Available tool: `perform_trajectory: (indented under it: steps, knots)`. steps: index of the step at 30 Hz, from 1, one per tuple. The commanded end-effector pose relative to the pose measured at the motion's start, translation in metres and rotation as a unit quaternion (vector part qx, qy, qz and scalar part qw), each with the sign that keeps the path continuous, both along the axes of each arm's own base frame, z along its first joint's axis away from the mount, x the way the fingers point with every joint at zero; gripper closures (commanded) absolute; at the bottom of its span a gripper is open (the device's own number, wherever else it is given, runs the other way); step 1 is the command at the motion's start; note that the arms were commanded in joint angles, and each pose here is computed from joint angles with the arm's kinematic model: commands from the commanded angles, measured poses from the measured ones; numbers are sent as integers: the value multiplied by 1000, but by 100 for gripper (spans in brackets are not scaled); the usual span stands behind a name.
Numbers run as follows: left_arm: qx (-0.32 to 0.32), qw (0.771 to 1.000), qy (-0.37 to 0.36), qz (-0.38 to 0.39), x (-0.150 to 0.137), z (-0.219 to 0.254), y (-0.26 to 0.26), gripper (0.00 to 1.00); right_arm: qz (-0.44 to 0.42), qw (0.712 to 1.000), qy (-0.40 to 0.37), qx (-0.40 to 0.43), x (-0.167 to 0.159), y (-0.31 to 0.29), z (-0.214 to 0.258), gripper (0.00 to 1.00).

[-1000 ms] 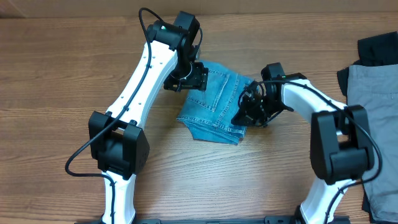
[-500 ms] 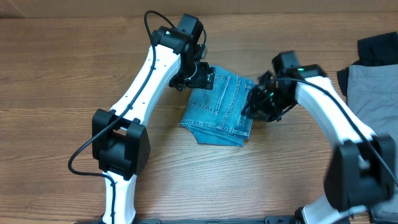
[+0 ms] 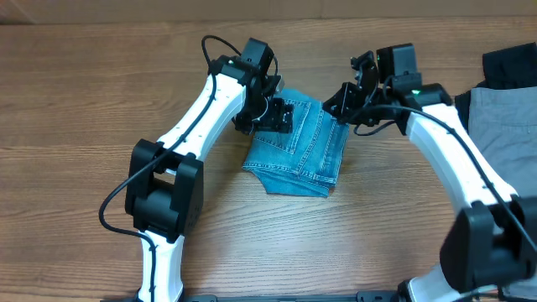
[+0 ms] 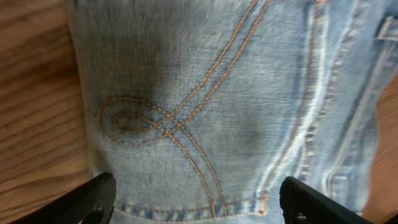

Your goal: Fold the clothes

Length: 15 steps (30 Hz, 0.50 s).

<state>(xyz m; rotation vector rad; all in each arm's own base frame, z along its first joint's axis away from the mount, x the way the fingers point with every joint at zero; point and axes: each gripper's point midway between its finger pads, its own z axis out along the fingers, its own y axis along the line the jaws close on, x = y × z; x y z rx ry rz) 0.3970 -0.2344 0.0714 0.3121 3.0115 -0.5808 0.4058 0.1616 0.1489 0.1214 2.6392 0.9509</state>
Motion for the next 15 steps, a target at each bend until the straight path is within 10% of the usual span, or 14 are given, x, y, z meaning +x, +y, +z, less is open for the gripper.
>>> perform_trajectory:
  steps: [1, 15]
  knots:
    - [-9, 1000, 2, -13, -7, -8, -3, 14, -1, 999, 54, 9, 5, 1, -45, 96]
    - [21, 999, 46, -18, -28, -62, 24, 7, -79, 986, 146, 14, 19, -70, -104, 96]
